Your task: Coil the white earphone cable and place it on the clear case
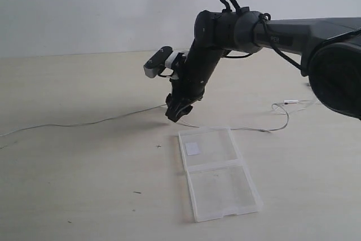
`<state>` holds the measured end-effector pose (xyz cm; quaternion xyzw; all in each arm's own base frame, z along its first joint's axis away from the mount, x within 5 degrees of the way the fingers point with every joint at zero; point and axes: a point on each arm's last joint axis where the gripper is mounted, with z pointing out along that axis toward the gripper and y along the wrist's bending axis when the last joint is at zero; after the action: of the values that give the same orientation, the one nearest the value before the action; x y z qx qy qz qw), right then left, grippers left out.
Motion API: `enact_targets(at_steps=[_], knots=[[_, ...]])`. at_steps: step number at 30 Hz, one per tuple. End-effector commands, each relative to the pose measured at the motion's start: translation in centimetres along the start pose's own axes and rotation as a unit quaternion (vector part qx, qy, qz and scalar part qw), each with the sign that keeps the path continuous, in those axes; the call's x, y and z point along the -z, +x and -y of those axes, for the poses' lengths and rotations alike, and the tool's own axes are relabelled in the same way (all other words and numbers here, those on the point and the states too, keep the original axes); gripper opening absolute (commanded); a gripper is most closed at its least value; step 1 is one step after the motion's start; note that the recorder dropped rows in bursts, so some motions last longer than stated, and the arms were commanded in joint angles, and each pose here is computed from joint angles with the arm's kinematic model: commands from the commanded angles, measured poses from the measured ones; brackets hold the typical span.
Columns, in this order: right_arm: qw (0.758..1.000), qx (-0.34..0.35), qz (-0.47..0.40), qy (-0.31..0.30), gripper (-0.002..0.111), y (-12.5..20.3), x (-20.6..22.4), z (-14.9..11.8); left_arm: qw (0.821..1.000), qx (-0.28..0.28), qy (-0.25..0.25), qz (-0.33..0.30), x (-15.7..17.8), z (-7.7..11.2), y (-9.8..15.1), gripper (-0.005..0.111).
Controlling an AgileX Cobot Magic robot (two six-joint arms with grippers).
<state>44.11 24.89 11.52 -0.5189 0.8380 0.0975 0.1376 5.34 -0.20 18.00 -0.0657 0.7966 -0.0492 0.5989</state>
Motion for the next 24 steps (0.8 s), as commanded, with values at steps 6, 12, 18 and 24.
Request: enact_targets(at_steps=[6, 12, 18, 24], knots=[[1.0, -0.018, 0.007, 0.004, 0.038, -0.2, -0.4, 0.1, 1.0, 0.004, -0.001, 0.006, 0.0, 0.0, -0.1, 0.0], [1.0, -0.004, -0.007, 0.017, 0.015, 0.1, -0.5, 0.4, 1.0, 0.004, -0.001, 0.006, 0.0, 0.0, -0.1, 0.0], [1.0, 0.005, -0.008, 0.027, 0.0, 0.0, 0.0, 0.5, 1.0, 0.004, -0.001, 0.006, 0.0, 0.0, -0.1, 0.0], [0.999, 0.011, 0.023, 0.047, 0.0, -1.2, 3.8, 0.3, 1.0, 0.004, -0.001, 0.006, 0.0, 0.0, -0.1, 0.0]])
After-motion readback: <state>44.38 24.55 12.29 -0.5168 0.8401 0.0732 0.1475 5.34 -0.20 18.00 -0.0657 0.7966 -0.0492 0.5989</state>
